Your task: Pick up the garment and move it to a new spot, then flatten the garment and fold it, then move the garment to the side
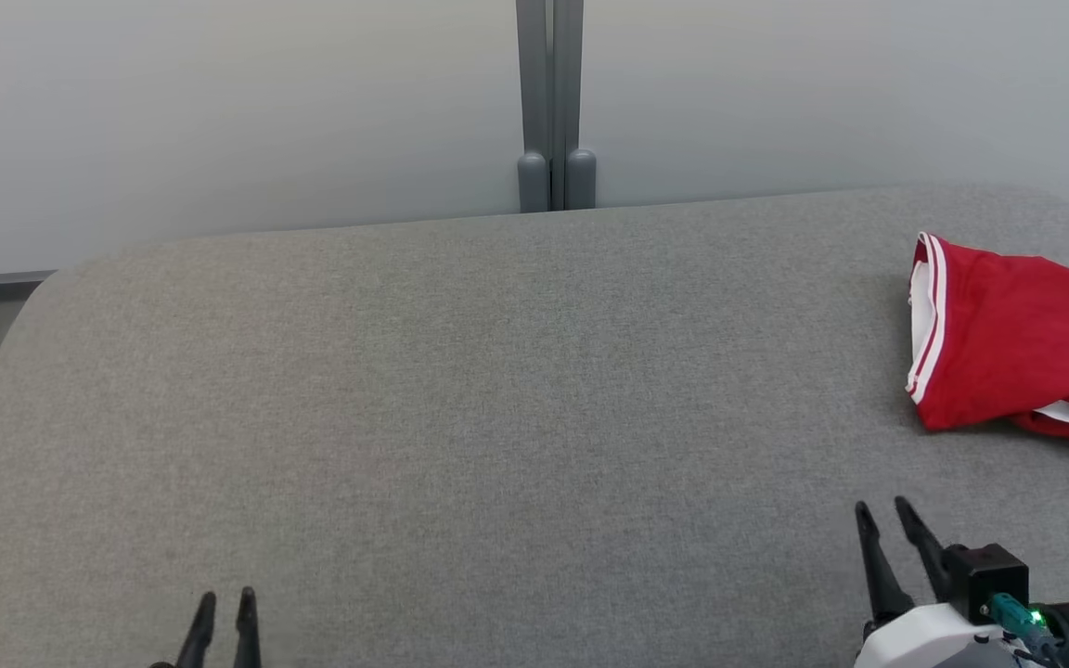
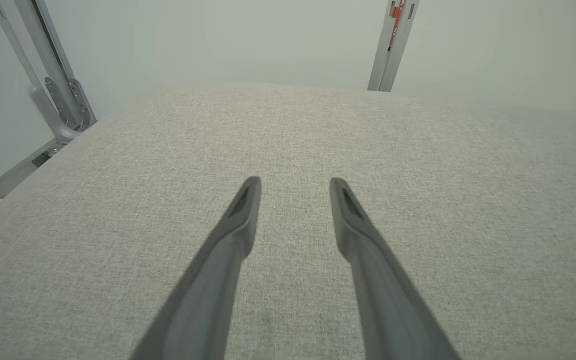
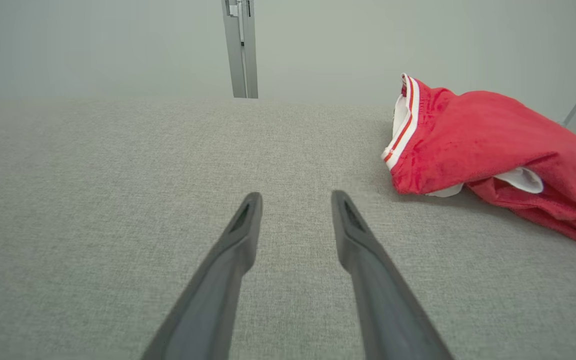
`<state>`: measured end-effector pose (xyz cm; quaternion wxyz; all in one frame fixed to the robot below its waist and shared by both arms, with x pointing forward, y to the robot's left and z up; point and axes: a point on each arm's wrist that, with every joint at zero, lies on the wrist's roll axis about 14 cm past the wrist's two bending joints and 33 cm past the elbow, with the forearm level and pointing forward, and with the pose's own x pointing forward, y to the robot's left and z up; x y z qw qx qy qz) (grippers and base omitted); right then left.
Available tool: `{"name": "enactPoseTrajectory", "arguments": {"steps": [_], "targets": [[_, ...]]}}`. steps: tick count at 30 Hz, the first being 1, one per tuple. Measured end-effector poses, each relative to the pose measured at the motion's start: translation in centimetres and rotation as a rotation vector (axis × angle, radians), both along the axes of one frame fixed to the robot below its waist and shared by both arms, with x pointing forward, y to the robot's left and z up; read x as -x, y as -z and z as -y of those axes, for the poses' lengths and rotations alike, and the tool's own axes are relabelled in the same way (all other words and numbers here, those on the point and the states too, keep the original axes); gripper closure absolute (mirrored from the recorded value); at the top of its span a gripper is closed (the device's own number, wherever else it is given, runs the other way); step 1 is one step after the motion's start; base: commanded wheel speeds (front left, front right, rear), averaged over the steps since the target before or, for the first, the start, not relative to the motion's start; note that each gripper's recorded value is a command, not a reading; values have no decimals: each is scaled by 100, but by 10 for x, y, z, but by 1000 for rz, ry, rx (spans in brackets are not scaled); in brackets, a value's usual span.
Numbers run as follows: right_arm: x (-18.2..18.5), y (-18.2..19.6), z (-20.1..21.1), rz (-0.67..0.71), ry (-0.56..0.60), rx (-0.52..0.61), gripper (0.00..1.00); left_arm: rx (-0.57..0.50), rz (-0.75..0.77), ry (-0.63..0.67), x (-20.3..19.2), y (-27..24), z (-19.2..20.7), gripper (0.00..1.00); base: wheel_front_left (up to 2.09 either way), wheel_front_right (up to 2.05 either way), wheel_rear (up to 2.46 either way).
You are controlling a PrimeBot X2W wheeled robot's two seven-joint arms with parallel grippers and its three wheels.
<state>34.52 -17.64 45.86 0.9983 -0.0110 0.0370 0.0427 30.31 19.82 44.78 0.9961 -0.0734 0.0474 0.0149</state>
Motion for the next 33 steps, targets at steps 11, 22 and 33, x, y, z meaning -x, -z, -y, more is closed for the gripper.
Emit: {"name": "enactPoseTrajectory", "arguments": {"steps": [11, 22, 33], "targets": [[-1, 7, 12, -57, 84, -201, 100, 182, -34, -65, -5, 6, -7, 100, 0, 0, 0], [-7, -1, 16, -45, 131, -409, 100, 366, -19, -103, -16, -1, -10, 100, 0, 0, 0], [-15, -7, 20, -52, 179, -702, 100, 628, 0, -134, -32, -11, -11, 100, 0, 0, 0]]}}
